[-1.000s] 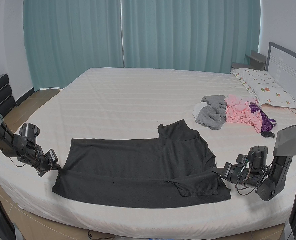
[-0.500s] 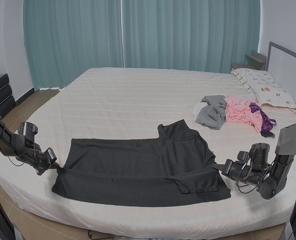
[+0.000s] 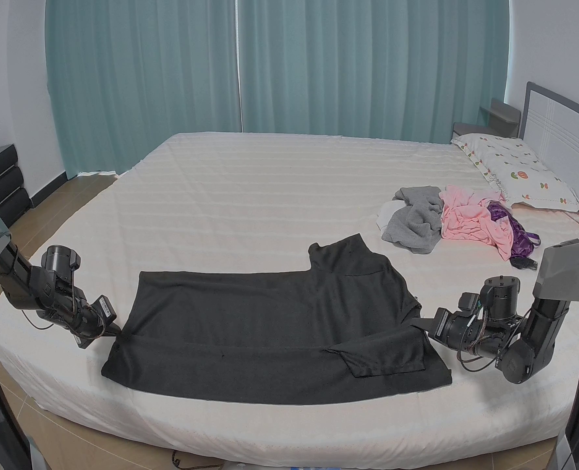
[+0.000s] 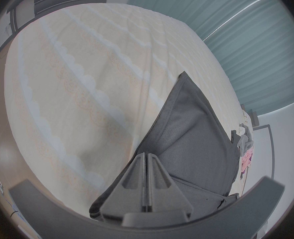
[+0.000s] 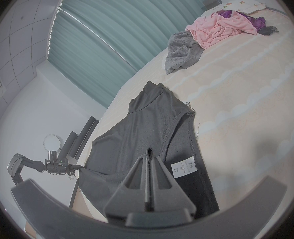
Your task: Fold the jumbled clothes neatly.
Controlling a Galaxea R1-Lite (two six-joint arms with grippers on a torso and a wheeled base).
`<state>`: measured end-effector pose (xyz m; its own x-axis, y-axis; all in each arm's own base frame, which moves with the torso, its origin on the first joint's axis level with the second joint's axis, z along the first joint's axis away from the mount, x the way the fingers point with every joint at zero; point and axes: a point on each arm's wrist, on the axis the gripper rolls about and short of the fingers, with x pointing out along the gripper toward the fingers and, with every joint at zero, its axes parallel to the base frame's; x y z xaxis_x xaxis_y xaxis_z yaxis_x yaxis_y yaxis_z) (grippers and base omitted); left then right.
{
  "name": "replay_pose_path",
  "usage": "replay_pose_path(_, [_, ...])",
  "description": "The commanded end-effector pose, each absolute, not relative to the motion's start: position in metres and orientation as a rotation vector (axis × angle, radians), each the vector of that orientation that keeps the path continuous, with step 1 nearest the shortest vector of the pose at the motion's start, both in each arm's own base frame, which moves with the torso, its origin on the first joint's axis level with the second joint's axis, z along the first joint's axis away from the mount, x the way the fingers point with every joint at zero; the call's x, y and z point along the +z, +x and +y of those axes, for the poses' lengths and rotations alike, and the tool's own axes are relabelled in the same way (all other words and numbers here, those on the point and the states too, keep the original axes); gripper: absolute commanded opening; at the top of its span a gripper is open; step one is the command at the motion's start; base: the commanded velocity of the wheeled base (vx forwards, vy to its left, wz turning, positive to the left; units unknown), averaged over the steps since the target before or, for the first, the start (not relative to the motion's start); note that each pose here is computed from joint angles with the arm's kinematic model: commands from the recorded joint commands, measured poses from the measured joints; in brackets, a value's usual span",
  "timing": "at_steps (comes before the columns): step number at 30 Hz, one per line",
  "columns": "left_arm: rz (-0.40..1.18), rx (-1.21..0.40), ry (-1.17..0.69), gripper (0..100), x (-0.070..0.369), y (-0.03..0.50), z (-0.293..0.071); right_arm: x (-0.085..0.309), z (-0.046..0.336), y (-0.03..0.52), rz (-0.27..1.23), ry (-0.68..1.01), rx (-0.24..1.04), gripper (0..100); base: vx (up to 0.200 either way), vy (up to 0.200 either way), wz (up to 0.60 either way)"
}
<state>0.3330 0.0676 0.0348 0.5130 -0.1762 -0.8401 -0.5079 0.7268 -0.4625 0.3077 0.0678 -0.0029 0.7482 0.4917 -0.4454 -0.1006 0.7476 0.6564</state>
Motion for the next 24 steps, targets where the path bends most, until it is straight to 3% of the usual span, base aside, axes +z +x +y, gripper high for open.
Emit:
replay_pose_path(1, [1.050,0.227,-0.768,0,0.030,0.334,0.068,-0.008,0.068,0.310,0.661,0.652,0.347,0,0.000,0.000,0.00])
replay_pose_path(3, [1.050,0.226,-0.768,0,0.030,0.334,0.068,-0.011,0.069,0.310,0.670,0.652,0.345,0,0.000,0.000,0.00])
replay_pose_path(4, [1.052,0.225,-0.769,100,0.029,0.334,0.068,-0.012,0.069,0.309,0.667,0.652,0.347,100,0.000,0.000,0.00])
replay_pose_path(11, [1.034,0.220,-0.768,100,0.038,0.329,0.068,0.020,0.067,0.295,0.590,0.664,0.361,100,0.000,0.000,0.00])
replay_pose_path(13, [0.981,0.193,-0.796,100,0.058,0.322,0.072,0.030,0.069,0.280,0.597,0.676,0.371,100,0.000,0.000,0.00])
replay_pose_path(18, [0.932,0.112,-0.862,100,0.086,0.287,0.076,0.036,0.080,0.250,0.648,0.726,0.343,100,0.000,0.000,0.00])
replay_pose_path(24, [0.981,0.094,-0.888,100,0.081,0.257,0.067,0.028,0.090,0.235,0.695,0.792,0.275,100,0.000,0.000,0.00])
